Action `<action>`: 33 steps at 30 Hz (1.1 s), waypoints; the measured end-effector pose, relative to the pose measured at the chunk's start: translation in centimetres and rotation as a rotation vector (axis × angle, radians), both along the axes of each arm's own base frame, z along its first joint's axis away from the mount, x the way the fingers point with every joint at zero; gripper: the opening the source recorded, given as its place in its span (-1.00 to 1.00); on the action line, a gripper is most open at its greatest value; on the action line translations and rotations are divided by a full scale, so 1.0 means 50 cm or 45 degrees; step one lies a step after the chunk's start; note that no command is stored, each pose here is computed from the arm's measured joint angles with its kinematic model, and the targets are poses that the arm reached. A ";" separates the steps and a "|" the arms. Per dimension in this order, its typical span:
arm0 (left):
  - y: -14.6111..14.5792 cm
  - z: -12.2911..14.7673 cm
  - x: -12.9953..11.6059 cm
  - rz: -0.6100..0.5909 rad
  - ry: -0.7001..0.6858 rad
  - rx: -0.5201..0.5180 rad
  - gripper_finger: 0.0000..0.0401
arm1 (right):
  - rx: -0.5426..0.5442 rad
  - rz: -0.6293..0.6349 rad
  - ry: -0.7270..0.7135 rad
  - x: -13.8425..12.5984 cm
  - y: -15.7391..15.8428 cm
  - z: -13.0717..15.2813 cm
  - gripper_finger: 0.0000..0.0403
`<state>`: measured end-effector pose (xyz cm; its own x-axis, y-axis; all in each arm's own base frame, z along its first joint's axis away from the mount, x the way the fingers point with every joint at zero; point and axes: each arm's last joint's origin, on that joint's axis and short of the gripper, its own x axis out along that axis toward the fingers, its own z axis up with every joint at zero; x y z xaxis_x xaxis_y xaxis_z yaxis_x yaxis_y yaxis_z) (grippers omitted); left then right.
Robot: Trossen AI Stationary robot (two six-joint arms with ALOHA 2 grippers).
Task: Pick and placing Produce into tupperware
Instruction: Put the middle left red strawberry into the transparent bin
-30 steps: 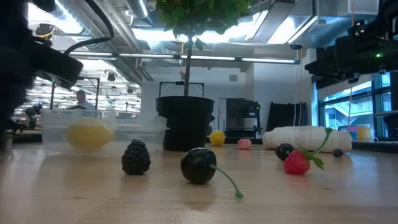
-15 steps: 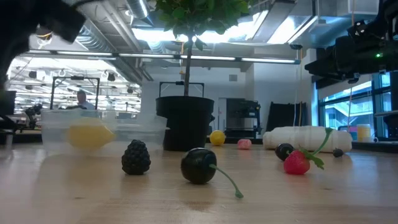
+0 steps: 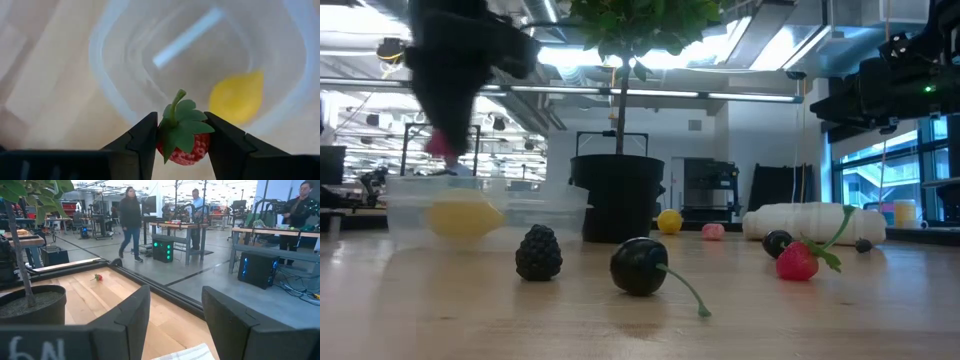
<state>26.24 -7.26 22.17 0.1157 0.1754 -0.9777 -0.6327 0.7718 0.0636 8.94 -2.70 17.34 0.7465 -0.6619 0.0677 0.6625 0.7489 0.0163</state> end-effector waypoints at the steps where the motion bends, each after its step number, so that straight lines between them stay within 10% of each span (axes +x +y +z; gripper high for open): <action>1: 0.010 0.000 0.008 -0.017 -0.023 0.003 -0.31 | 0.000 0.000 0.000 0.000 0.000 0.000 -0.10; 33: 0.069 -0.108 0.014 -0.101 -0.188 -0.047 -0.24 | 0.000 0.001 0.001 0.000 0.000 0.000 -0.10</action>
